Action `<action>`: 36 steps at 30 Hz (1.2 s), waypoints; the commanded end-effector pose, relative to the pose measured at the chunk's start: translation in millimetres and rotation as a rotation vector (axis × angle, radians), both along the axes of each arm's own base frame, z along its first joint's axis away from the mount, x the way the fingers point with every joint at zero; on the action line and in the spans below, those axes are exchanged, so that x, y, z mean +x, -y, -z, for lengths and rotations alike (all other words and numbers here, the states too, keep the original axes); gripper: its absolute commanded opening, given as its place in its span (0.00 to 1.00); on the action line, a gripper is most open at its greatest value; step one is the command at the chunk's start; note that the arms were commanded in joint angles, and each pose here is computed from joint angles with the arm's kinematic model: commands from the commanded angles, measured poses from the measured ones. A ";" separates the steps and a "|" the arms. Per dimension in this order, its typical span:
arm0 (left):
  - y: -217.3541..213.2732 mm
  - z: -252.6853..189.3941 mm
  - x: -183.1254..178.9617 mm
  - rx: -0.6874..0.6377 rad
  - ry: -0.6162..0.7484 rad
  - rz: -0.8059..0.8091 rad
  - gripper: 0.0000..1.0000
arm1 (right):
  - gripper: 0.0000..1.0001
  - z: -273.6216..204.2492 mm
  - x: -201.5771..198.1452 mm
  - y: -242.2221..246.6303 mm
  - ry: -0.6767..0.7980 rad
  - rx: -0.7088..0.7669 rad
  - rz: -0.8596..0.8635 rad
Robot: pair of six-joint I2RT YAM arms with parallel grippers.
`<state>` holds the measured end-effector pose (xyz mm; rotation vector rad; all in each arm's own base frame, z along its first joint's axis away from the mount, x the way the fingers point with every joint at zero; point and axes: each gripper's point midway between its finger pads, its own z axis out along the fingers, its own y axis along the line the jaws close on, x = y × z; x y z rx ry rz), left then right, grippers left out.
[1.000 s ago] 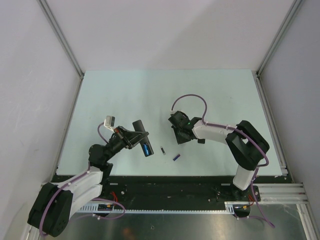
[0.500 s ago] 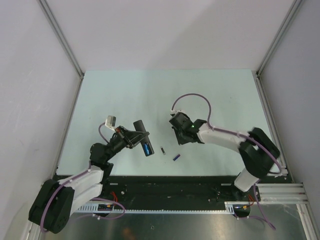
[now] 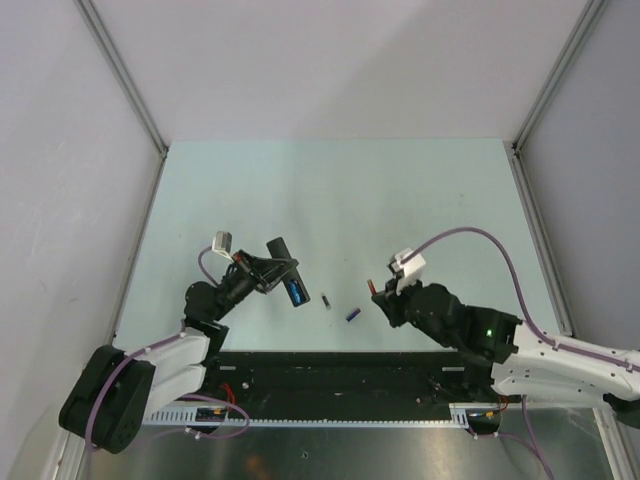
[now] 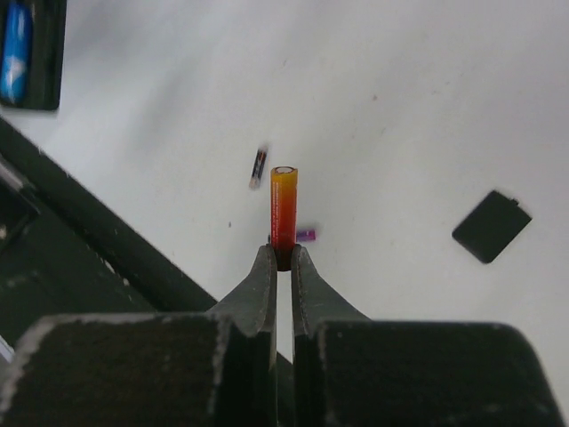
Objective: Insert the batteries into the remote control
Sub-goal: Pick up the battery from the center of the board, then load the battery into the remote control.
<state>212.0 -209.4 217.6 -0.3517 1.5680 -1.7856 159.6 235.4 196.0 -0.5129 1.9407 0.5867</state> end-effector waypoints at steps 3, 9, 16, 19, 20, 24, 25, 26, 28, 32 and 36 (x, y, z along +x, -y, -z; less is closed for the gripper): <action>7.3 -33.3 7.4 -0.013 0.132 -0.032 0.00 | 0.00 -15.6 -21.6 -10.7 0.130 0.043 -0.091; 25.9 -45.6 8.6 0.000 0.193 -0.029 0.00 | 0.00 -28.4 -33.9 -37.6 0.111 -0.015 -0.138; 30.6 -52.4 6.4 -0.001 0.277 -0.080 0.00 | 0.00 -50.2 -50.2 -61.2 0.102 0.006 -0.188; 28.9 -54.9 2.9 -0.004 0.306 -0.107 0.00 | 0.00 -51.2 -58.0 -61.7 0.143 -0.014 -0.219; 28.4 -55.9 1.1 -0.009 0.311 -0.108 0.00 | 0.00 -51.5 -60.5 -61.5 0.163 -0.017 -0.225; 26.6 -52.2 -0.5 -0.012 0.299 -0.110 0.00 | 0.00 -50.9 -73.0 -52.8 0.339 -0.004 -0.257; 25.9 -52.3 -0.4 -0.018 0.292 -0.110 0.00 | 0.00 -65.4 -80.2 -57.4 0.408 0.038 -0.285; 25.9 -51.4 -0.8 -0.019 0.288 -0.109 0.00 | 0.00 -64.5 -81.6 -56.5 0.439 0.038 -0.291; 24.8 -48.8 -1.9 -0.023 0.277 -0.107 0.00 | 0.00 -68.3 -82.9 -54.5 0.513 0.042 -0.296; 18.4 -47.1 -2.4 -0.035 0.270 -0.135 0.00 | 0.00 -74.1 -87.1 -56.7 0.549 0.059 -0.293; 12.7 -49.8 -5.1 -0.047 0.283 -0.155 0.00 | 0.00 -79.1 -89.3 -59.1 0.564 0.078 -0.292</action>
